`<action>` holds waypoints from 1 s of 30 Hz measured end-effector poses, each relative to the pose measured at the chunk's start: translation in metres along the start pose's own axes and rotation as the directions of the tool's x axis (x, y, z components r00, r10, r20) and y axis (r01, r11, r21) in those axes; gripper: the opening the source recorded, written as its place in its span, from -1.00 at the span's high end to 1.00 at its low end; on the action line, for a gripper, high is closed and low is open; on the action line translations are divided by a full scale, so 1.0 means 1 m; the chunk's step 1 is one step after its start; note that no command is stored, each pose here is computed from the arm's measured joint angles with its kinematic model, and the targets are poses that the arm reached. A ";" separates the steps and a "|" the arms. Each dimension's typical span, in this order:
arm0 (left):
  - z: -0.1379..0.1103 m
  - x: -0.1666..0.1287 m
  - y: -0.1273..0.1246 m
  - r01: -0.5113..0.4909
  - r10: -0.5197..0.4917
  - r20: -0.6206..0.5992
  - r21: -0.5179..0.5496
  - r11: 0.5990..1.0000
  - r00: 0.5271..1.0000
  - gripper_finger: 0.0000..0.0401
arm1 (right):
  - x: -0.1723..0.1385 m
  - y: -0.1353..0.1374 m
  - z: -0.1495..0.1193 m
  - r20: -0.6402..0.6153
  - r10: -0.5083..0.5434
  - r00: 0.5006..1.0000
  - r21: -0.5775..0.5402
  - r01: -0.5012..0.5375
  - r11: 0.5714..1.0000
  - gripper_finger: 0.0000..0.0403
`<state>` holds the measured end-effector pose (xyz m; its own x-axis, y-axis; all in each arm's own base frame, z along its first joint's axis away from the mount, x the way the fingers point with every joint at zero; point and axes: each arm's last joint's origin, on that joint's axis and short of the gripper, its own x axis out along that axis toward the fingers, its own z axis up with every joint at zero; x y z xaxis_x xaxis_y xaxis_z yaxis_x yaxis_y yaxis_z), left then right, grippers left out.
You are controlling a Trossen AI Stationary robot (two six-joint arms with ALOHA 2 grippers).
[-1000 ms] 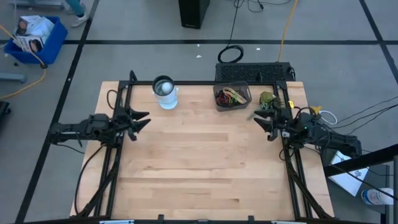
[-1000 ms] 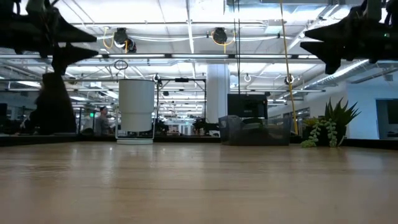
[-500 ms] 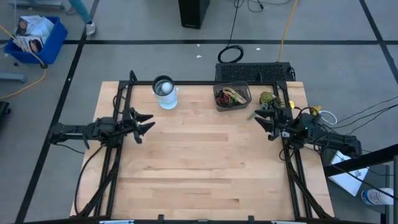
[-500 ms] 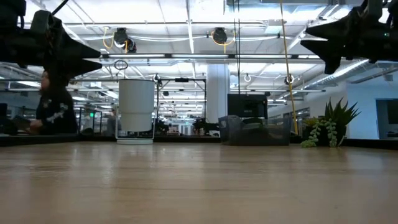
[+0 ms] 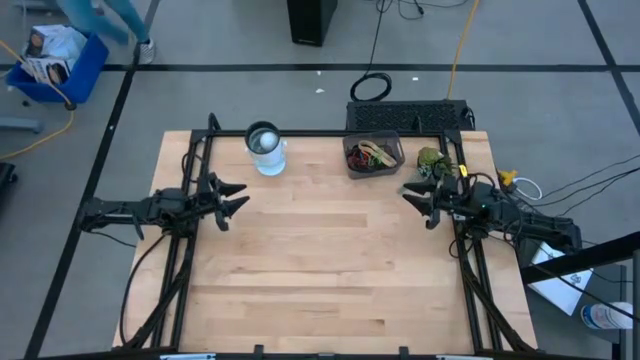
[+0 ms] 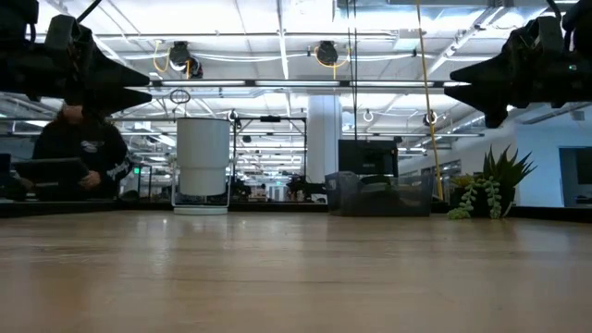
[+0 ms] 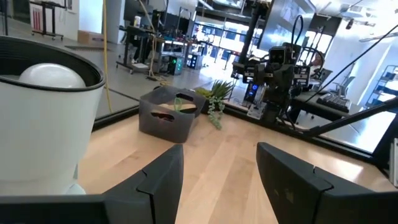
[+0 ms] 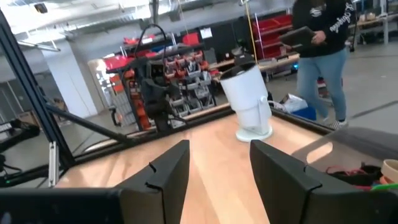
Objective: Pick and place rubber bands into bin
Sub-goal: Return to Home Position
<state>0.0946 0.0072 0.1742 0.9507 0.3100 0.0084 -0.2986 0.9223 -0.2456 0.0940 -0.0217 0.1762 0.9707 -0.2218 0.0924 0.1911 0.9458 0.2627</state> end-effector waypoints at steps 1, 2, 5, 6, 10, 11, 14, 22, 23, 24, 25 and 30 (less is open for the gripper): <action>0.000 0.000 0.000 0.000 0.000 0.000 0.000 1.000 1.000 -0.04 | 0.000 0.000 -0.001 -0.006 -0.002 1.000 0.000 0.002 1.000 0.18; 0.000 0.000 0.000 0.000 0.000 0.000 0.000 1.000 1.000 -0.04 | 0.000 0.000 -0.001 -0.008 -0.003 1.000 0.000 0.003 1.000 0.18; 0.000 0.000 0.000 0.000 0.000 0.000 -0.001 1.000 1.000 -0.04 | 0.000 0.000 -0.001 -0.006 -0.002 1.000 0.001 0.002 1.000 0.18; 0.000 0.000 0.000 0.000 0.000 0.000 0.000 1.000 1.000 -0.04 | 0.000 0.000 -0.001 -0.007 -0.002 1.000 0.001 0.002 1.000 0.18; 0.000 0.000 0.000 0.000 0.000 0.000 -0.001 1.000 1.000 -0.04 | 0.000 0.000 -0.001 -0.007 -0.003 1.000 0.001 0.003 1.000 0.18; 0.000 0.000 0.000 0.000 0.000 0.000 -0.001 1.000 1.000 -0.04 | 0.000 0.000 -0.001 -0.007 -0.003 1.000 0.001 0.003 1.000 0.18; 0.000 0.000 0.000 0.001 -0.001 0.000 -0.001 1.000 1.000 -0.04 | 0.000 0.000 -0.001 -0.007 -0.003 1.000 0.001 0.003 1.000 0.18; 0.000 0.000 0.000 0.001 -0.001 0.000 -0.001 1.000 1.000 -0.04 | 0.000 0.000 -0.001 -0.007 -0.003 1.000 0.001 0.003 1.000 0.18; 0.000 0.000 0.000 0.001 -0.001 0.000 -0.001 1.000 1.000 -0.04 | 0.000 0.000 -0.001 -0.007 -0.003 1.000 0.001 0.003 1.000 0.18; 0.000 0.000 0.000 0.002 -0.002 0.000 -0.001 1.000 1.000 -0.04 | 0.000 0.000 -0.001 -0.007 -0.003 1.000 0.001 0.003 1.000 0.18; 0.000 0.000 0.000 0.002 -0.002 0.000 -0.001 1.000 1.000 -0.04 | 0.000 0.000 -0.001 -0.007 -0.003 1.000 0.001 0.003 1.000 0.18; 0.000 0.000 0.000 0.002 -0.002 0.000 -0.002 1.000 1.000 -0.04 | 0.000 0.000 -0.001 -0.007 -0.003 1.000 0.001 0.003 1.000 0.18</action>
<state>0.0946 0.0071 0.1742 0.9513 0.3081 0.0085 -0.2966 0.9225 -0.2470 0.0941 -0.0217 0.1752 0.9711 -0.2232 0.0850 0.1941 0.9448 0.2641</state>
